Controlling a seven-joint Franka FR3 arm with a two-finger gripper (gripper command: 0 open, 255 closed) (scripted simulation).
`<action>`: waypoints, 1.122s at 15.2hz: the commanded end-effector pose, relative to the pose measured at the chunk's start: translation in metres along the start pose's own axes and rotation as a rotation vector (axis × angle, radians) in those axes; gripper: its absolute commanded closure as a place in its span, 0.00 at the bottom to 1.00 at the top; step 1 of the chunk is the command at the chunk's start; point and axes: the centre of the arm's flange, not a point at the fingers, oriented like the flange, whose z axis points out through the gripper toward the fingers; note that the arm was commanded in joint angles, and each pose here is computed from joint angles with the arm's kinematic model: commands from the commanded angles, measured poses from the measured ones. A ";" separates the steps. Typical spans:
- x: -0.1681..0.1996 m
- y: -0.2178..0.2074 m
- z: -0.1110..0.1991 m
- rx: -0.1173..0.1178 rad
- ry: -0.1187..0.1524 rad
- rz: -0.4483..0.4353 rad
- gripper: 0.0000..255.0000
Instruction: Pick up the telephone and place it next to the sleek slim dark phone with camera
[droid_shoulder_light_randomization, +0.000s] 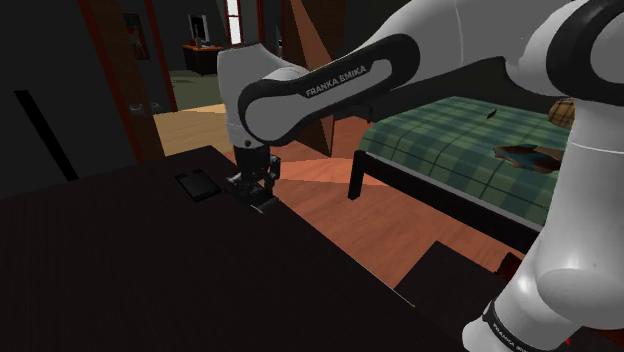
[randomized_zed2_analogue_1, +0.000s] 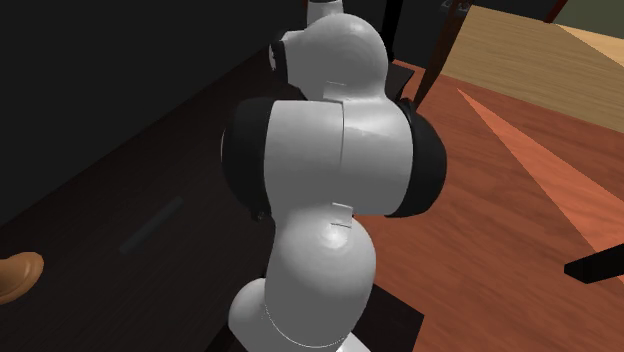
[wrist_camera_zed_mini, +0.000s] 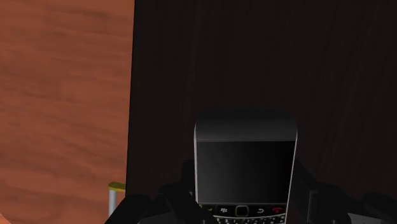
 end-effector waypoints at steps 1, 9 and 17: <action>0.027 -0.002 0.002 -0.001 0.000 0.001 1.00; 0.133 -0.002 0.005 -0.001 0.000 0.001 1.00; 0.150 -0.004 0.036 -0.001 0.000 0.001 1.00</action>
